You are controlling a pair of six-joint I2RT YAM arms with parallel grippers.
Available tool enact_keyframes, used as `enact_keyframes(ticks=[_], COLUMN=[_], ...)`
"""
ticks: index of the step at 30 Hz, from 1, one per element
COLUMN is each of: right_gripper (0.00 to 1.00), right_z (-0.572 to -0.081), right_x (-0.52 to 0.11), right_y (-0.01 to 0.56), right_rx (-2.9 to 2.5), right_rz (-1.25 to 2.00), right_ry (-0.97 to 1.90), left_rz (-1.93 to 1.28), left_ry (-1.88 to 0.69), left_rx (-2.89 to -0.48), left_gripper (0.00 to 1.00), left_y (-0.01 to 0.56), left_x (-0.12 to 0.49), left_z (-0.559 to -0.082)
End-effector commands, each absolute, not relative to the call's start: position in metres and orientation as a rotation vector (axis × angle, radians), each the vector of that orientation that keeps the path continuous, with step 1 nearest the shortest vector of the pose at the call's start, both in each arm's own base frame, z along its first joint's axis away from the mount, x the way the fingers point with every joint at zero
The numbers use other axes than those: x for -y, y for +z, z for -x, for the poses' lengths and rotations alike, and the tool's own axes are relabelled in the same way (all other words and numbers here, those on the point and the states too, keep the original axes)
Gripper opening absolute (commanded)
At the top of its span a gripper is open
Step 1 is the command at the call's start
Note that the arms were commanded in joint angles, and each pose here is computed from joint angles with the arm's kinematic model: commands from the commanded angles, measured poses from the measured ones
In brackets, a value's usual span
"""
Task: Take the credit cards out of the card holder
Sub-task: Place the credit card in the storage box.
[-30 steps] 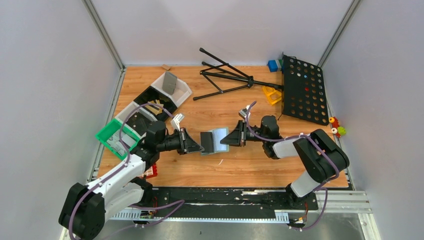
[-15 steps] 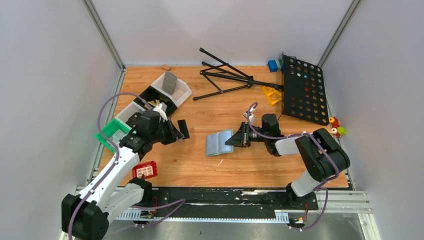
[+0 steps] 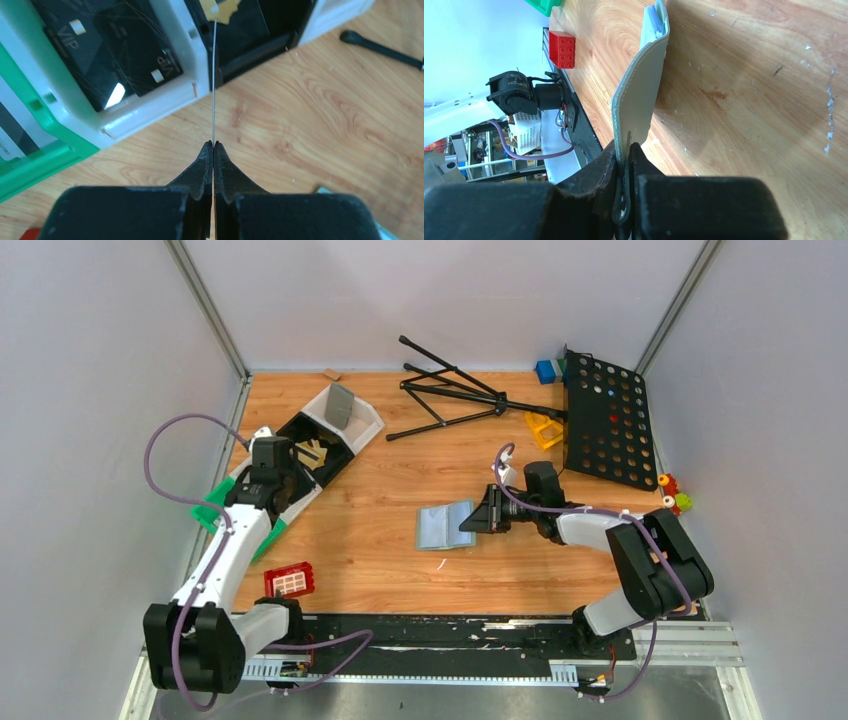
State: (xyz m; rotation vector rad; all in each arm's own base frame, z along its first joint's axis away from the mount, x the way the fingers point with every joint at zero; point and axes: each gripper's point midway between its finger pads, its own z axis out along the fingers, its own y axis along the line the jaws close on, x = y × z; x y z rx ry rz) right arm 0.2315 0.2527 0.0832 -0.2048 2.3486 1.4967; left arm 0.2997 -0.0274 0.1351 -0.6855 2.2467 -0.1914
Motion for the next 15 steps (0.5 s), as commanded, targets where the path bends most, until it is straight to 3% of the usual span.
enact_keyframes(ticks=[1, 15], right_gripper=[0.03, 0.02], right_z=[-0.239, -0.237], right_x=[-0.254, -0.253], right_y=[0.091, 0.086], right_rx=[-2.282, -2.279], right_rz=[0.282, 0.284], right_ry=[1.483, 1.477], left_rz=[0.709, 0.887], left_ry=[-0.211, -0.15], left_rx=[-2.145, -2.153], left_gripper=[0.0, 0.0], left_y=[0.152, 0.124], left_x=[0.01, -0.047], left_z=[-0.328, -0.369])
